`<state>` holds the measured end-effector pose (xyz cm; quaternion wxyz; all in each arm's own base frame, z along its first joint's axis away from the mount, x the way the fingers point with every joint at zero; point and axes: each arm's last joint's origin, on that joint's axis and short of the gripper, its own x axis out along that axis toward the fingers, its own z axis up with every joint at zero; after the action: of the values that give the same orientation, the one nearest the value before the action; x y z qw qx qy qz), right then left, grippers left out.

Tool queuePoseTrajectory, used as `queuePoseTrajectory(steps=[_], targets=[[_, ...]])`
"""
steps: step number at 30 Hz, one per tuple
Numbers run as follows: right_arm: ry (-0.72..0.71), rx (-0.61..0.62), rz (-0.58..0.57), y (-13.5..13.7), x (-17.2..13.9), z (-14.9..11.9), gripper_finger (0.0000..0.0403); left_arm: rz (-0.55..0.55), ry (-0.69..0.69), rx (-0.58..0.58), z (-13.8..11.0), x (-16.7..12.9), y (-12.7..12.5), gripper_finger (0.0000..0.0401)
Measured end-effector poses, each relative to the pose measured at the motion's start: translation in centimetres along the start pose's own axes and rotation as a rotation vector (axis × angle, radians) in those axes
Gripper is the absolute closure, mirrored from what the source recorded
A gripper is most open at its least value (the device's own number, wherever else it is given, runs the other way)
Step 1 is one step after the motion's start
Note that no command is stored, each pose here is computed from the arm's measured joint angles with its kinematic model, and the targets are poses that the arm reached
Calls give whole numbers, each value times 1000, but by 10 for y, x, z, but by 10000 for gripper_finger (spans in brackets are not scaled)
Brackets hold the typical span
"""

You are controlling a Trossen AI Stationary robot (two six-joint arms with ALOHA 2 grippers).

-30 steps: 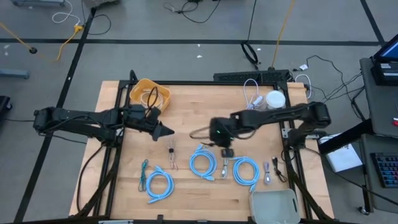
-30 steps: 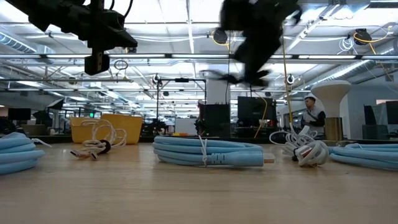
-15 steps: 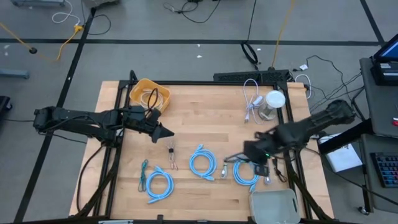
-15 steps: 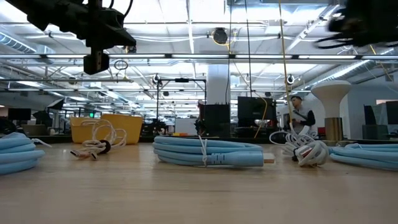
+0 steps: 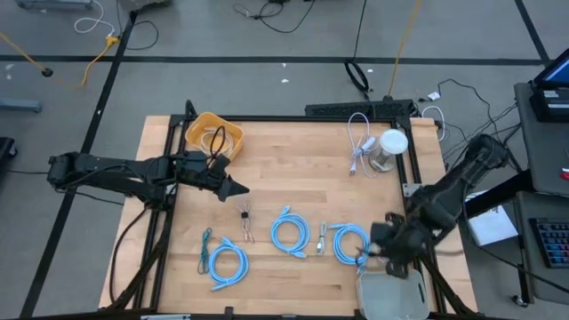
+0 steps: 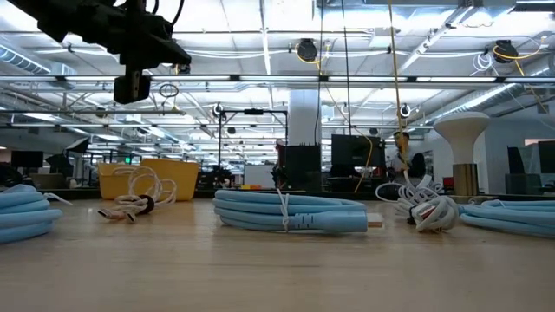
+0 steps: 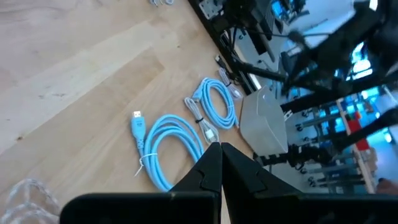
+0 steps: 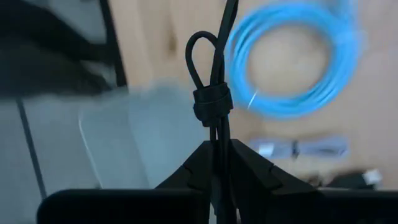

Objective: Pick & Place USB Port
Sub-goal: Put the top black charger cable into the gray bin

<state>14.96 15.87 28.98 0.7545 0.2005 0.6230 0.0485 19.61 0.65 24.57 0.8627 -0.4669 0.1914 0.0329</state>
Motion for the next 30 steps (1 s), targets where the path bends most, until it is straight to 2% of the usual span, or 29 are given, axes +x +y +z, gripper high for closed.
queuePoseTrajectory(steps=[5,8,11,24,30], targets=[[130,-164,-56,21,21,-34,394,-4,-64,-31,-4,1,-8,396],[143,-221,-108,29,31,-52,397,-10,-94,-55,-7,2,-12,396],[123,-247,-97,39,40,-65,398,-17,-122,-71,-10,2,-17,396],[92,-229,37,77,82,-89,398,10,-192,-123,-35,2,-32,396],[70,-229,22,80,91,-91,399,13,-210,-124,-43,0,-36,396]])
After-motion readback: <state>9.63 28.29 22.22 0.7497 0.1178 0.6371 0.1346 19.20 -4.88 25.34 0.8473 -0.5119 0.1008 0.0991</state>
